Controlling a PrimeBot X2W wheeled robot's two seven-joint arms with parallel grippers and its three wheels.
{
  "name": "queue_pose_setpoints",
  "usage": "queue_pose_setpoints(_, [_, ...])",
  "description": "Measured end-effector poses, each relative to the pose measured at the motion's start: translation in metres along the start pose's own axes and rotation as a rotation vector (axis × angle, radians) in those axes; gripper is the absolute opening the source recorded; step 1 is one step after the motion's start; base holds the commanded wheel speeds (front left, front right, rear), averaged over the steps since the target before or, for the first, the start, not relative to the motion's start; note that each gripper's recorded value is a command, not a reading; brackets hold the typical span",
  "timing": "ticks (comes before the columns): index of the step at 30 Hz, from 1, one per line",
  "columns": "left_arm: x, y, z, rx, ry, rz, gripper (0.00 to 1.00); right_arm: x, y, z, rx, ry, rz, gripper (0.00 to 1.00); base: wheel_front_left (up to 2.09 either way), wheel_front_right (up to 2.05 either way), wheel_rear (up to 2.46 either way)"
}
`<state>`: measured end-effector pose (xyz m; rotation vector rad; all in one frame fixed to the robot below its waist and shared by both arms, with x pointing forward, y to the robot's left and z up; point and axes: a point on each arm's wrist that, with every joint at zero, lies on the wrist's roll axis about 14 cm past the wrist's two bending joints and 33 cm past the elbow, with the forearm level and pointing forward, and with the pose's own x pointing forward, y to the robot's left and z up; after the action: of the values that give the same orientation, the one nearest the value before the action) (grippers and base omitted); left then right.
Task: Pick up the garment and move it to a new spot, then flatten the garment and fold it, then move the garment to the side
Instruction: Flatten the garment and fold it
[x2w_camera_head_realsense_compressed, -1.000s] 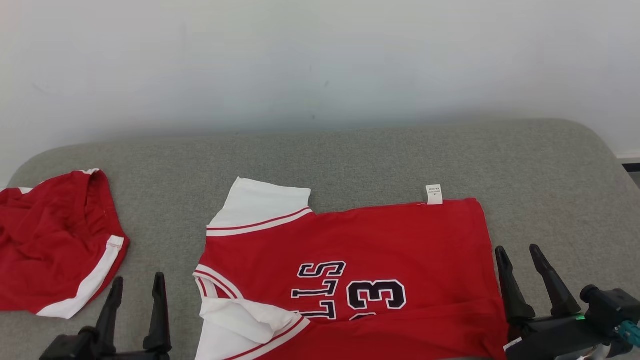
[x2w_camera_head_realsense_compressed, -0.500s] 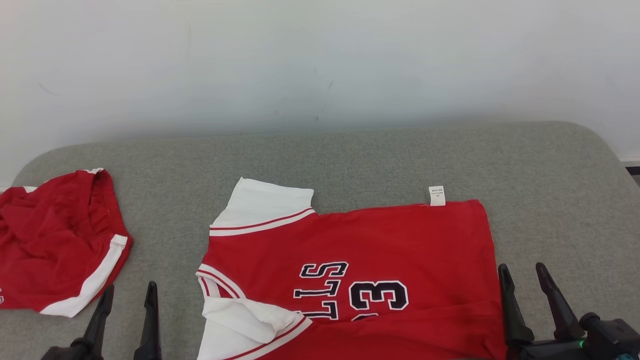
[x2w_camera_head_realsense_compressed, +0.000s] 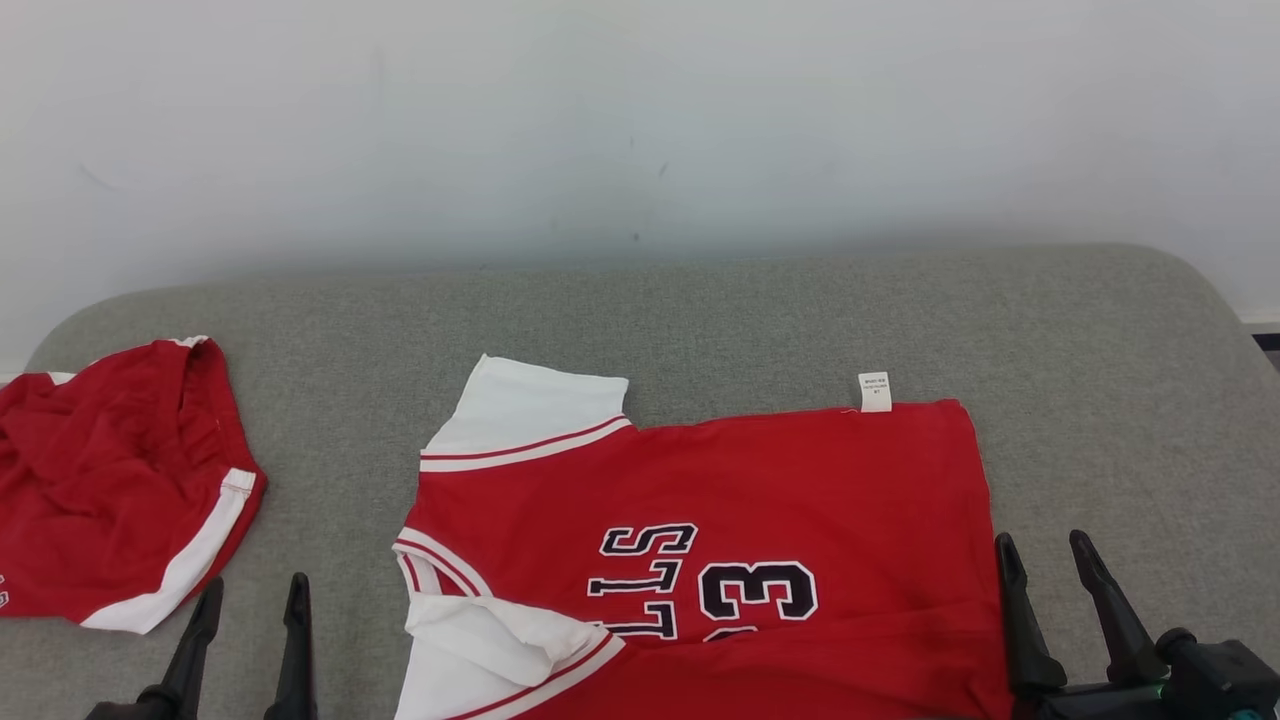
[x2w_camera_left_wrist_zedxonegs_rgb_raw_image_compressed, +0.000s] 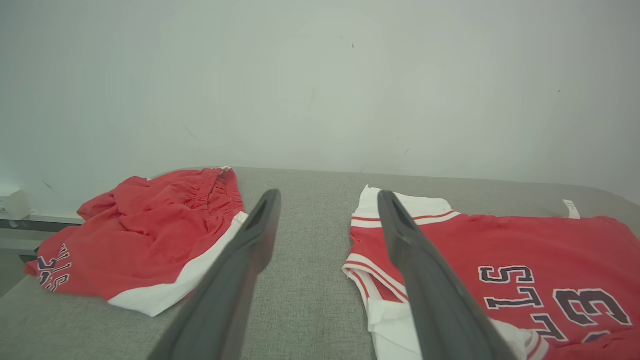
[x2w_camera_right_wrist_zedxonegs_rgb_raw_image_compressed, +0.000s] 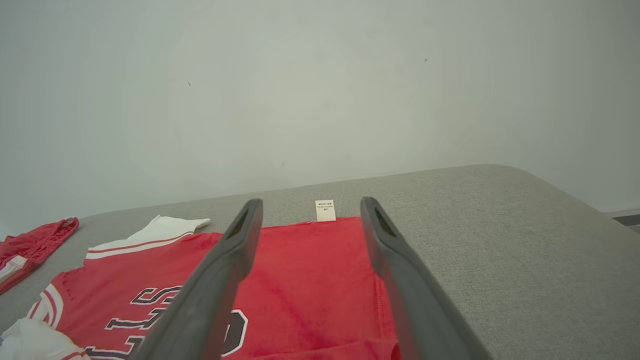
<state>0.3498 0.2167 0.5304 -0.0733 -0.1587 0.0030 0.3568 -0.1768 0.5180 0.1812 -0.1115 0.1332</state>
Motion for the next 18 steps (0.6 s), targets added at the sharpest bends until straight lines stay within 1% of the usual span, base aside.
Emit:
queue_pose_setpoints(5, [0.001,0.000,-0.006,0.013,0.020,-0.008,1.00,0.001,-0.004,-0.004,-0.012,0.017,0.000,1.00,0.00,0.00,0.00])
queue_pose_setpoints(8, [0.012,-0.003,-0.007,0.043,0.025,-0.047,1.00,0.010,-0.007,-0.004,-0.031,0.023,0.015,1.00,0.00,0.00,0.00])
queue_pose_setpoints(11, [0.038,-0.003,0.008,0.084,-0.013,-0.086,1.00,0.025,-0.017,0.000,-0.054,0.024,0.023,1.00,0.00,0.00,0.00])
queue_pose_setpoints(14, [0.071,-0.006,0.023,0.118,-0.041,-0.130,1.00,0.050,-0.029,0.009,-0.082,0.016,0.028,1.00,0.00,0.00,0.00])
queue_pose_setpoints(16, [0.094,-0.012,0.027,0.138,-0.031,-0.176,1.00,0.067,-0.038,0.008,-0.101,0.036,0.024,1.00,0.00,0.00,0.00])
queue_pose_setpoints(18, [0.117,-0.020,0.029,0.139,-0.016,-0.214,1.00,0.083,-0.045,0.005,-0.097,0.063,0.018,1.00,0.00,0.00,0.00])
